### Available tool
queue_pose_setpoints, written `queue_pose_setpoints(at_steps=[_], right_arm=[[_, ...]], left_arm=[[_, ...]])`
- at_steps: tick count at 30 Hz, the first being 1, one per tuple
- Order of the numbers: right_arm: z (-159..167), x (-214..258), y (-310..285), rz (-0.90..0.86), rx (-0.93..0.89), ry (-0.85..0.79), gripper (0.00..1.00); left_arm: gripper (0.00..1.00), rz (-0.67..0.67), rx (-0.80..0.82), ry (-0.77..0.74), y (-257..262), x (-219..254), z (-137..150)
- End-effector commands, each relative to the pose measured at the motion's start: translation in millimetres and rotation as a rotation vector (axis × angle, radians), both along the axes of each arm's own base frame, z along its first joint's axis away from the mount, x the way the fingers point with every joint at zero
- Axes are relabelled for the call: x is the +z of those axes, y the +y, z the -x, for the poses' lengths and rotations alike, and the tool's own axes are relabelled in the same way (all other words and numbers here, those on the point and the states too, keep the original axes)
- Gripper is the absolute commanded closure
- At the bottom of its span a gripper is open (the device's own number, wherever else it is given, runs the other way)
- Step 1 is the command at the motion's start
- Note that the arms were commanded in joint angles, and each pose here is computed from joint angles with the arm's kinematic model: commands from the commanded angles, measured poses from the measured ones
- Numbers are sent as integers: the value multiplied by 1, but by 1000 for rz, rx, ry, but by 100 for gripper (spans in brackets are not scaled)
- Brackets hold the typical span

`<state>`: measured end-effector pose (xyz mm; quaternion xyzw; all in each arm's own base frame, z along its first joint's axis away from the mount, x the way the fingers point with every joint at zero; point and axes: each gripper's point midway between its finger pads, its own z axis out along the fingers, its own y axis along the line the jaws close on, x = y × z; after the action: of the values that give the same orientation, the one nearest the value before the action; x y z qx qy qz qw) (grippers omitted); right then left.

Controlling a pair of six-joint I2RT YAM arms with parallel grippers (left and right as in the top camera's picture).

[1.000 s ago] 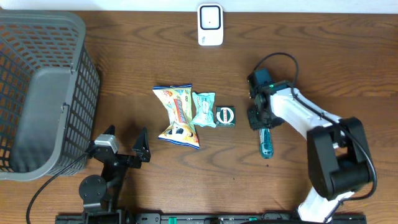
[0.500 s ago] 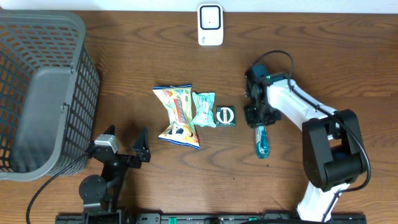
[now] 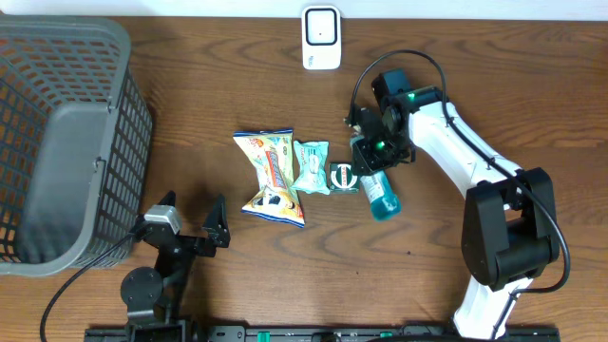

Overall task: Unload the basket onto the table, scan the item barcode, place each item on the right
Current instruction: 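Lift the Listerine bottle with the right gripper and tilt it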

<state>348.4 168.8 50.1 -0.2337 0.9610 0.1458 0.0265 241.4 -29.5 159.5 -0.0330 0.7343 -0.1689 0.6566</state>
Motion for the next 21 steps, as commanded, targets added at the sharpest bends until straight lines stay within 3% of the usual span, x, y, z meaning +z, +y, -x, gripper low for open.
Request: queue_pose_setpoints(at_steps=[1,5,9,13,18,21], right_arm=[[-13,1,-27,202,-17,-90,99],[-17,-2,-48,334,-82,-115,99],[-6,-16,-52,351,-123,-69,98],[6,-32,-56,365,-136,-34,89],[9,-37,-57,368,-134,-27,85],[9,-36,-58,369,-157,-22,72]], left_arm=[[2,2,-12,44,-2,-15,1],[2,2,-12,44,-2,-15,1],[2,2,-12,44,-2,-15,1],[2,2,-12,44,-2,-15,1],[2,2,-12,44,-2,-15,1],[2,2,-12,43,-2,-15,1]])
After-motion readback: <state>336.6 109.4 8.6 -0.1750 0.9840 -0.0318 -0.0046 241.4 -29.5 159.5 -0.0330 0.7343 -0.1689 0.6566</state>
